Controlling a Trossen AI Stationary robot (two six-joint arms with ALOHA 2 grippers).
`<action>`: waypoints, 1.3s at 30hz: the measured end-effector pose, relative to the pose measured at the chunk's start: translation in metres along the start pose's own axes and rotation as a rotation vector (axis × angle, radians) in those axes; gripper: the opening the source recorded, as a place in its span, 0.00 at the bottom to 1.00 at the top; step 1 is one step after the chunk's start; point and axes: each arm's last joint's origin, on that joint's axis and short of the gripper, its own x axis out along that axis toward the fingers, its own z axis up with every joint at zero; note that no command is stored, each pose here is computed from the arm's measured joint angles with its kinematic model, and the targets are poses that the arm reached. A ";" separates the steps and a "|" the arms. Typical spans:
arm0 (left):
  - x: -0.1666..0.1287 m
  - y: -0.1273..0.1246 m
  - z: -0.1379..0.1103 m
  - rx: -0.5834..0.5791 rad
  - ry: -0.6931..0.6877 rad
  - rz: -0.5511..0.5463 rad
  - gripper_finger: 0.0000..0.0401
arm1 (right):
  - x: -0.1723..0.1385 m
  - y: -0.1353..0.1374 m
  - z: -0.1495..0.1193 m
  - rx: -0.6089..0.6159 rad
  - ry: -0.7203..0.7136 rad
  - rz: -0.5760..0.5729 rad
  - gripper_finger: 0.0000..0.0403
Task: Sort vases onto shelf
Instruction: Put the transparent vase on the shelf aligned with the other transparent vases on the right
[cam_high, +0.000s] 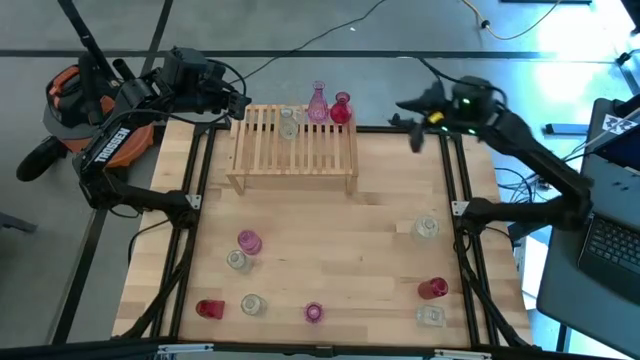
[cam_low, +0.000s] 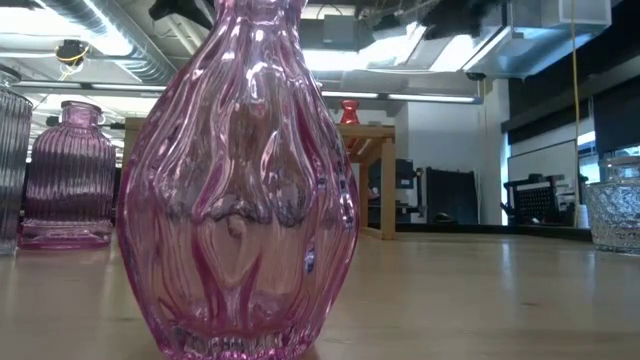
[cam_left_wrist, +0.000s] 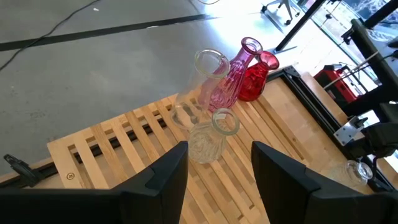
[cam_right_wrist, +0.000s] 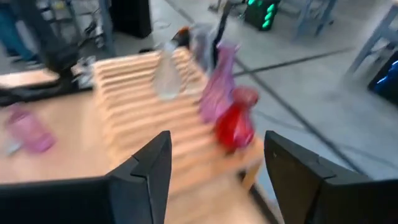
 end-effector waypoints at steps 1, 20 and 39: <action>0.000 0.000 0.000 0.000 0.000 0.000 0.42 | -0.009 0.004 -0.002 0.004 0.019 0.023 0.50; 0.000 0.000 0.000 0.000 0.000 0.000 0.42 | -0.067 0.075 -0.077 0.290 0.852 0.121 0.50; 0.000 0.000 0.000 0.000 0.000 0.000 0.42 | -0.023 0.127 -0.194 0.302 1.074 0.051 0.50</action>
